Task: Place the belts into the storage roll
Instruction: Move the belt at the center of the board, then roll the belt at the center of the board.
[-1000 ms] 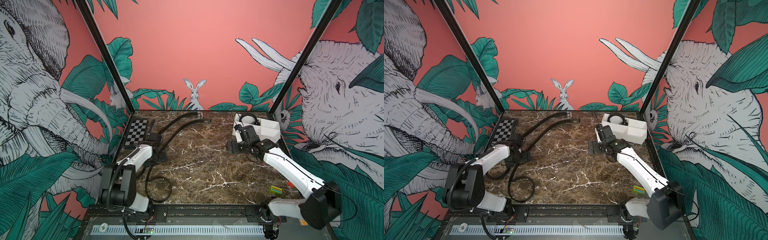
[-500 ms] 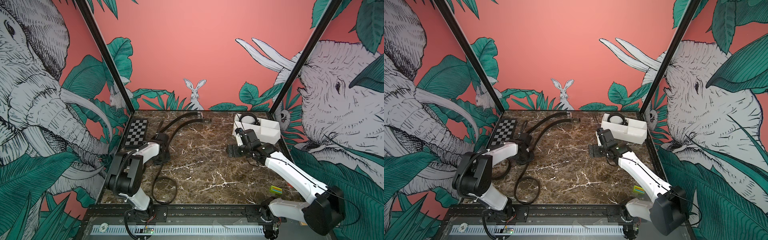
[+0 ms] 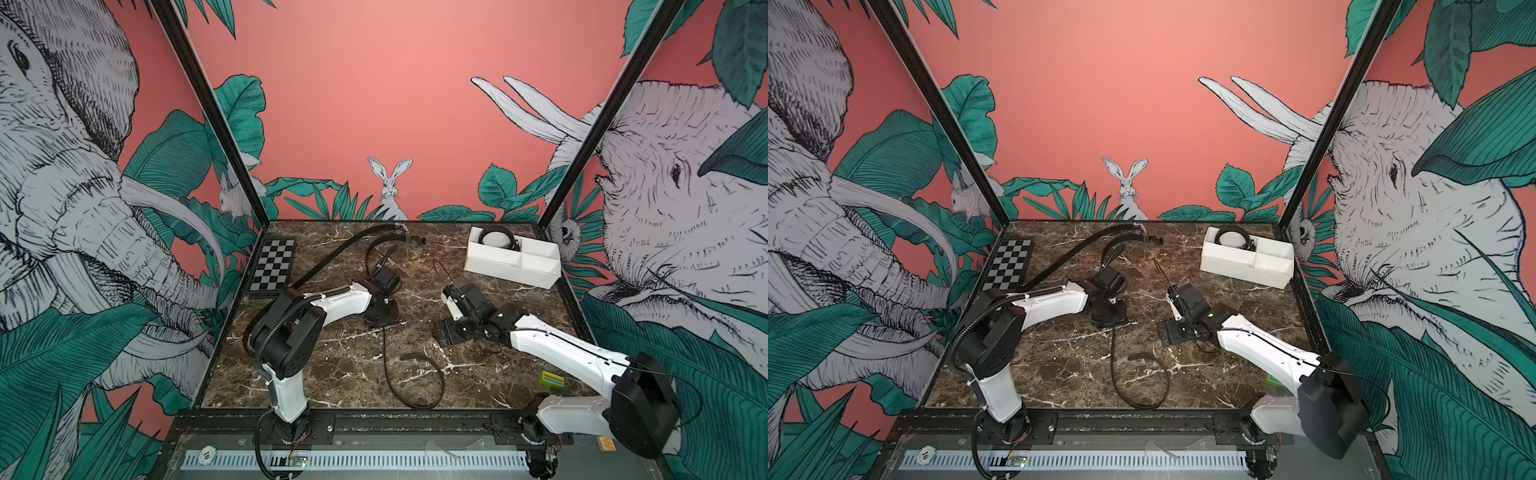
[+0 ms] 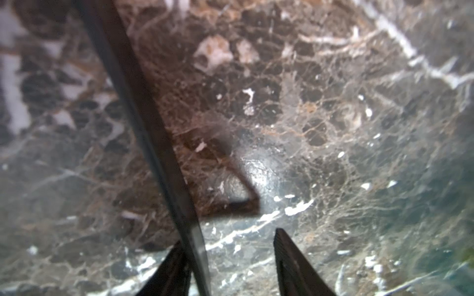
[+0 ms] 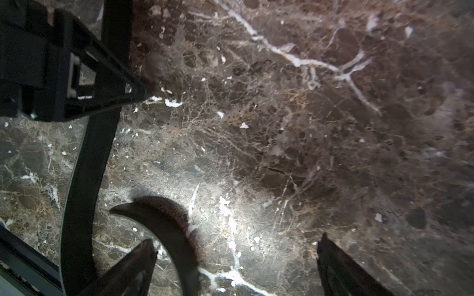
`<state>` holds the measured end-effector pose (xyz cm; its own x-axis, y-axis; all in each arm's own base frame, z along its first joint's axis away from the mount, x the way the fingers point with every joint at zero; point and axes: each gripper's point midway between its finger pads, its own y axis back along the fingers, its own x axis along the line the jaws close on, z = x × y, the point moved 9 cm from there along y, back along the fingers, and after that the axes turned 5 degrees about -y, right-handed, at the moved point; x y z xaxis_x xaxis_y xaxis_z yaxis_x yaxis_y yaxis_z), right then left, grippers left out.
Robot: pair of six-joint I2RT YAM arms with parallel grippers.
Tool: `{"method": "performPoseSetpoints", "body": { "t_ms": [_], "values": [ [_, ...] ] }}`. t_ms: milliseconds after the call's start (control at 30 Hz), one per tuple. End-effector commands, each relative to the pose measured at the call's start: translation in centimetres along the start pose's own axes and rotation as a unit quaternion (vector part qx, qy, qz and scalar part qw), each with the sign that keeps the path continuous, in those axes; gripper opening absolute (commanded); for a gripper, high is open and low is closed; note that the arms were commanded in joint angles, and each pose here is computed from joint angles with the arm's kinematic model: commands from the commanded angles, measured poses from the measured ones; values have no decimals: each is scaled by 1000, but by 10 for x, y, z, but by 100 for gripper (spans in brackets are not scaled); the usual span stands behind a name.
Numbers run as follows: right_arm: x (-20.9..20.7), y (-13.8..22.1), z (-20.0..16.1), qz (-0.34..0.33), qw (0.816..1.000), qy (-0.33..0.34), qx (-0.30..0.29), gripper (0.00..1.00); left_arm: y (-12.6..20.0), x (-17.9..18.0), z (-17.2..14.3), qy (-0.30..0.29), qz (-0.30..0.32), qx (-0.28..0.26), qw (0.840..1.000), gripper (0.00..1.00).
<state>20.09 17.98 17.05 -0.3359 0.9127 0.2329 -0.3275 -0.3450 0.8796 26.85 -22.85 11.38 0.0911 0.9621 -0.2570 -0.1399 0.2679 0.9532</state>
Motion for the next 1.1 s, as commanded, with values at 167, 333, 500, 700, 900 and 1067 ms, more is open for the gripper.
{"method": "performPoseSetpoints", "body": {
  "t_ms": [167,333,500,700,900,1067],
  "values": [
    [22,-7,-22,31,997,29,63,87,32,12,-9,-18,36,-14,999,76],
    [12,-16,-49,27,996,7,90,75,32,10,-5,-31,34,-21,999,81],
    [19,-28,-63,61,991,22,116,56,37,25,11,-30,45,-35,998,82],
    [37,-51,-56,90,985,77,127,22,31,42,47,-63,69,-55,994,79],
    [58,-72,-29,102,978,132,123,14,4,29,80,-91,31,-69,993,72],
    [85,-86,-11,129,970,165,124,14,-19,9,100,-102,-53,-64,991,64]
  ]
}}
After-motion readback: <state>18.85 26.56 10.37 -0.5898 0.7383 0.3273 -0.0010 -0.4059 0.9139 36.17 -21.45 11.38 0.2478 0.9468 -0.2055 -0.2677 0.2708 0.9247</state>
